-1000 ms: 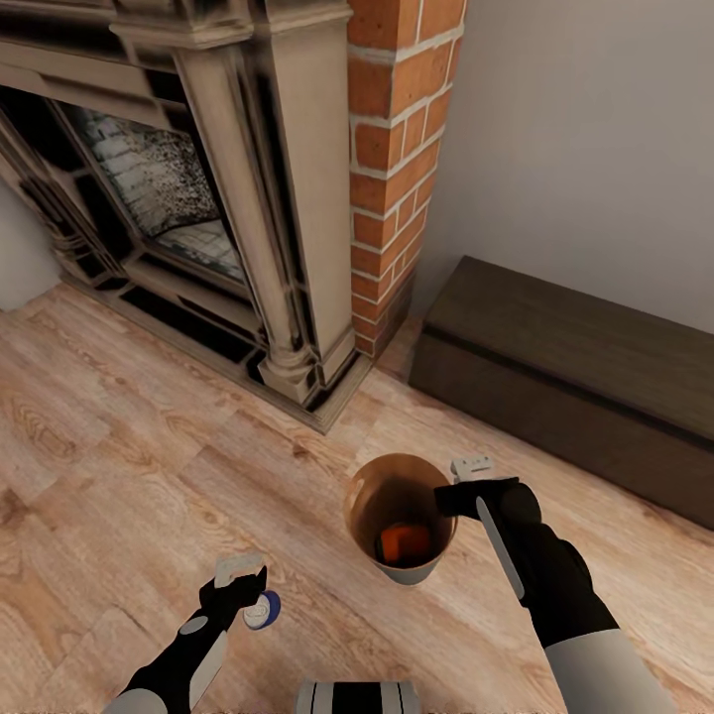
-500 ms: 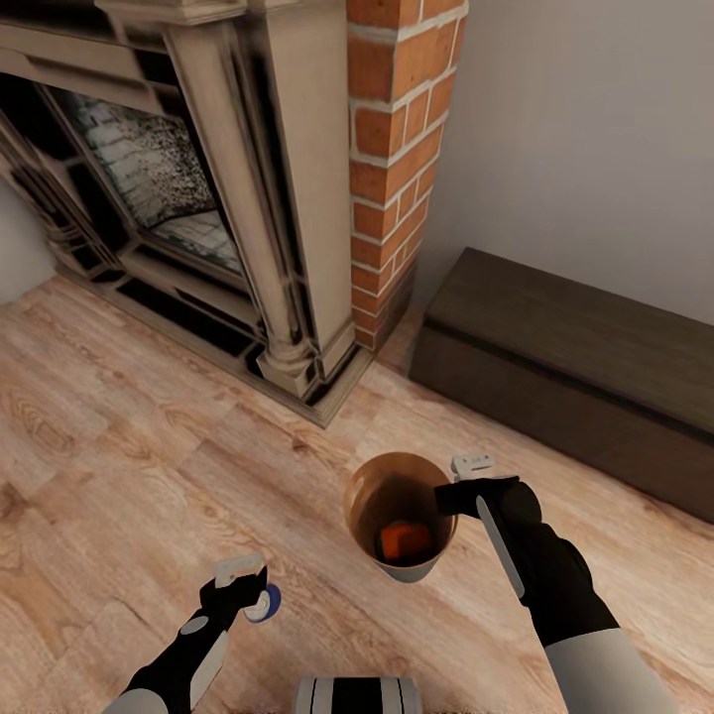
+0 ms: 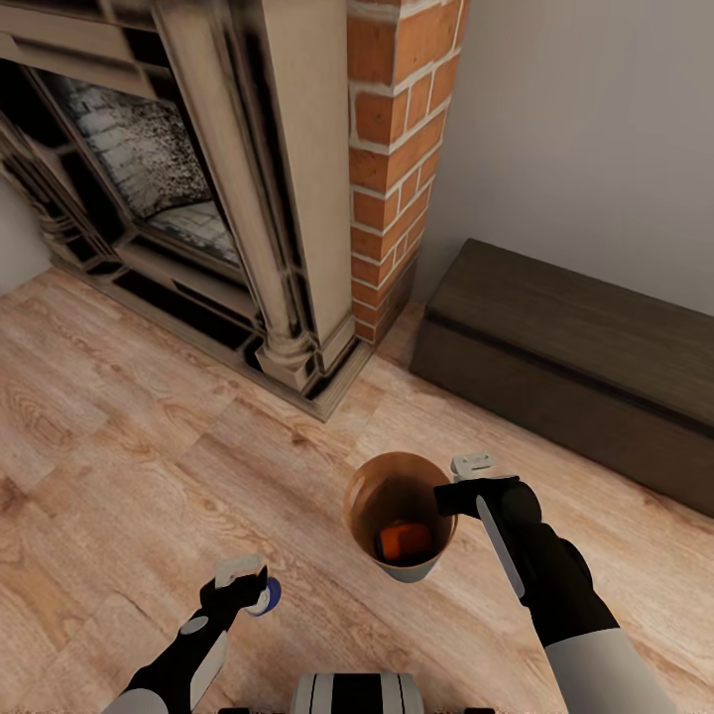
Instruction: Put the three can of soda from the living room inside the tash can in the kitchen.
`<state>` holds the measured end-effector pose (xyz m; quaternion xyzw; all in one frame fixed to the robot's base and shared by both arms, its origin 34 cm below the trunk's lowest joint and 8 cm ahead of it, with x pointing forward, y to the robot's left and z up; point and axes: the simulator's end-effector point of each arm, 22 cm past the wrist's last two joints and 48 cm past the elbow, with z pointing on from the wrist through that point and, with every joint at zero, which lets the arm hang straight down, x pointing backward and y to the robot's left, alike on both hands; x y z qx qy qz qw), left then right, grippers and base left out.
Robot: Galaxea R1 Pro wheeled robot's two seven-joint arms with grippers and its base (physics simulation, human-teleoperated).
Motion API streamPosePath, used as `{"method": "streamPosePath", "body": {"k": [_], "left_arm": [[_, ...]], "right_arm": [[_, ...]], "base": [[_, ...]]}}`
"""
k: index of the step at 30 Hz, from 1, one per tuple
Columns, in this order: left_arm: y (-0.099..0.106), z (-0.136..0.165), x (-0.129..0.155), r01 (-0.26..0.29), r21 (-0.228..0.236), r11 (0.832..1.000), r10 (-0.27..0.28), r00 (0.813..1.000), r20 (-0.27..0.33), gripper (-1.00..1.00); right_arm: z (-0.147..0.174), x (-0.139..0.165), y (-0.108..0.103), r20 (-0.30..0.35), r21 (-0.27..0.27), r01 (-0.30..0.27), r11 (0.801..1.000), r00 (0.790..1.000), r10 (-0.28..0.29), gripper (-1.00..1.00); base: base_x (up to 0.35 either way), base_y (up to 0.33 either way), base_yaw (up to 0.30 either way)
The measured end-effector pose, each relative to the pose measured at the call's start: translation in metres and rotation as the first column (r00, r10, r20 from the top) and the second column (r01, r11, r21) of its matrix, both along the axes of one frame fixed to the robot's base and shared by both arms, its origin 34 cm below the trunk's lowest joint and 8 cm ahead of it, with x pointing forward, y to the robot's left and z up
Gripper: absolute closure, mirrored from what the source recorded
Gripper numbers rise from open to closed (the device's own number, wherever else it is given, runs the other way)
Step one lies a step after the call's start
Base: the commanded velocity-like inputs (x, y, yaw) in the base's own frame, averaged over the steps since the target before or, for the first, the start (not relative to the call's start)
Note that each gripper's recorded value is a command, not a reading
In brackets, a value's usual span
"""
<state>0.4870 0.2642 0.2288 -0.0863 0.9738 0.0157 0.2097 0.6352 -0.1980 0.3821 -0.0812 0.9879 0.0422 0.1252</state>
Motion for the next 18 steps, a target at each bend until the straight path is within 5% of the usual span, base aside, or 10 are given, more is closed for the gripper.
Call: {"method": "streamPosePath", "body": {"k": [18], "left_arm": [[0.0, -0.01, -0.013, 0.001, 0.0, 1.0, -0.001, 1.0, -0.029, -1.0]], "right_arm": [[-0.015, -0.008, 0.0, -0.029, 0.0, 0.0, 1.0, 1.0, 0.0, 1.0]], "base": [[0.0, 0.0, 0.0]]}}
